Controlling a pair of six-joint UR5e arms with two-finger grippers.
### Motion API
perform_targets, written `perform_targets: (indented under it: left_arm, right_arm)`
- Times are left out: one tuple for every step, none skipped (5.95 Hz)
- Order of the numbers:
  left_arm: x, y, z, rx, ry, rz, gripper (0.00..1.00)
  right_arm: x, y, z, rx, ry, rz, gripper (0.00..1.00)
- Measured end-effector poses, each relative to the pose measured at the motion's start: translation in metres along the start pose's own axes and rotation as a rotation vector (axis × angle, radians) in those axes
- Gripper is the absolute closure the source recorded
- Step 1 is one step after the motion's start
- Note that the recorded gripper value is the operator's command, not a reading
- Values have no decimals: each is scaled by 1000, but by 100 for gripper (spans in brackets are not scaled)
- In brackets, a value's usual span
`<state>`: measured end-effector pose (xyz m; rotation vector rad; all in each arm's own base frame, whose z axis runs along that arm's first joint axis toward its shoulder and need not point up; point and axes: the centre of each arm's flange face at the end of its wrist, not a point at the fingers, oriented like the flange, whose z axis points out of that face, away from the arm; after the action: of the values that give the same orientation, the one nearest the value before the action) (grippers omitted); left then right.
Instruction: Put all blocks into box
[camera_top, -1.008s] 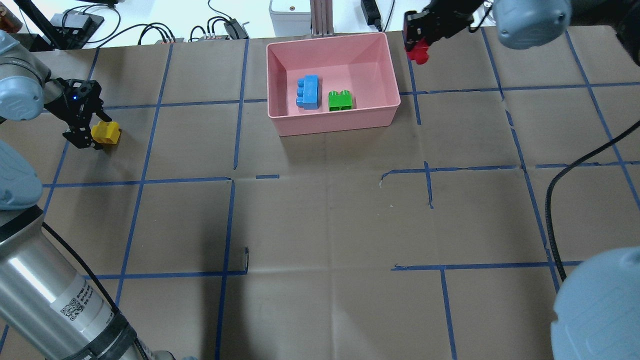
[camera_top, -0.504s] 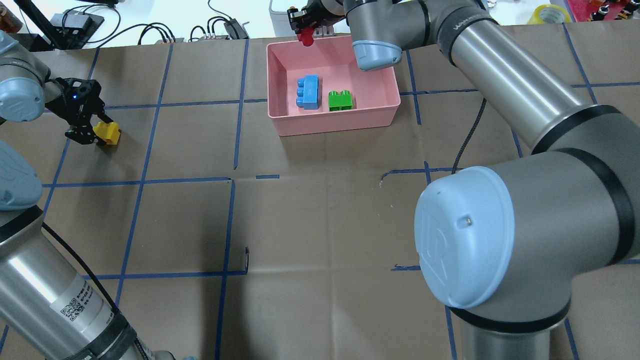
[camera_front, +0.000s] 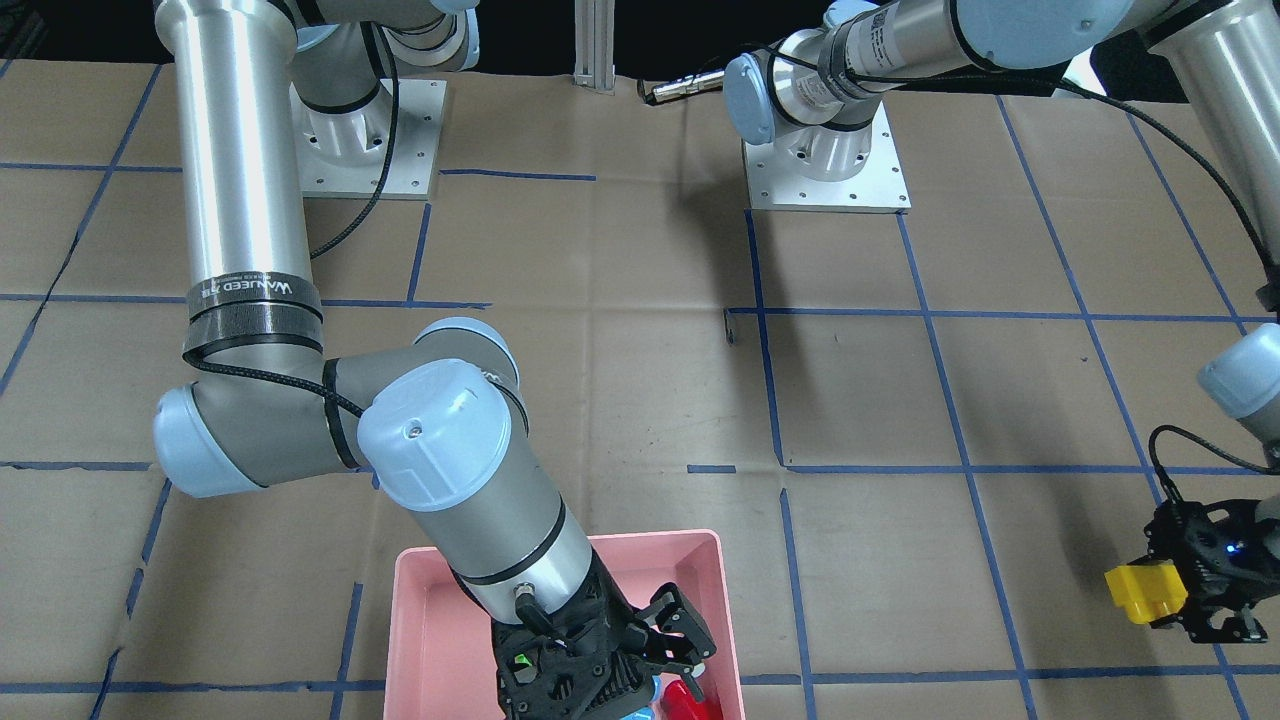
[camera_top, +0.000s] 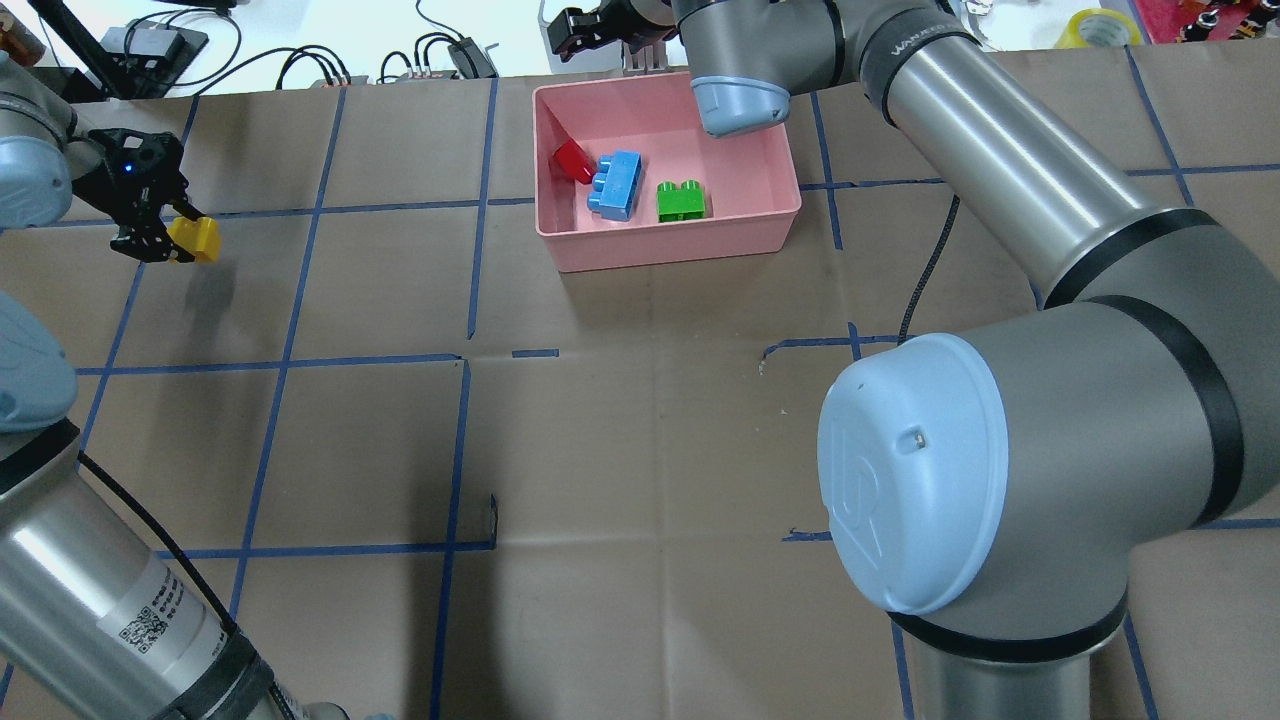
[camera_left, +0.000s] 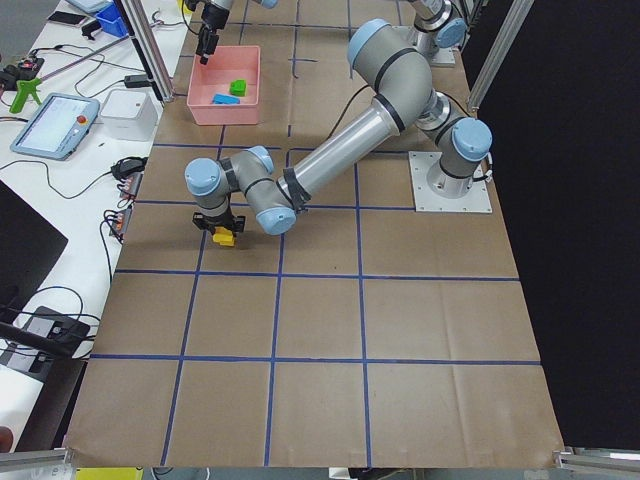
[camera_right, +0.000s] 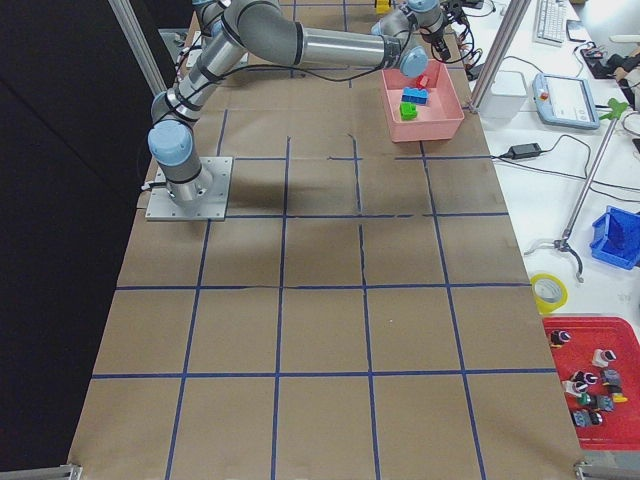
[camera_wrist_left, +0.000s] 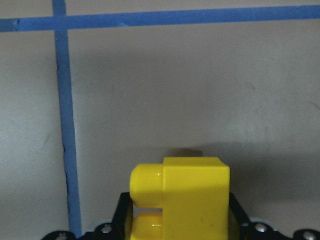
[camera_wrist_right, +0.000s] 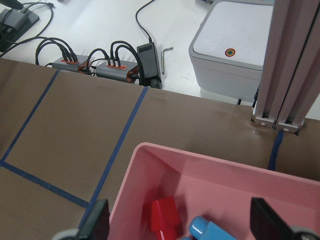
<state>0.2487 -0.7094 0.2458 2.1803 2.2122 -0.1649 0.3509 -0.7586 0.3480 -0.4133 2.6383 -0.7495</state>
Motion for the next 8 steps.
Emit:
perform_targets:
  left_arm:
    - [-1, -12, -46, -23, -54, -91, 97]
    - [-3, -38, -87, -31, -101, -227, 97]
    - [-8, -78, -115, -22, -135, -396, 97]
    - [-14, -120, -135, -3, -150, -573, 97]
    - [-20, -165, -152, 18, -137, -740, 97]
    - [-26, -219, -170, 33, -105, -912, 97]
    - [-31, -278, -185, 40, -68, -1095, 97]
    - [-31, -340, -188, 43, -27, -1281, 98]
  right_arm:
    - [12, -2, -24, -53, 23, 16, 0]
    - [34, -6, -70, -143, 60, 19, 0]
    - [56, -4, -133, -257, 85, 35, 0]
    - [63, 6, -192, -360, 123, 68, 0]
    - [59, 21, -241, -445, 195, 80, 0]
    - [51, 44, -274, -522, 256, 86, 0]
    - [40, 74, -297, -577, 279, 99, 0]
    - [29, 106, -317, -598, 284, 110, 0]
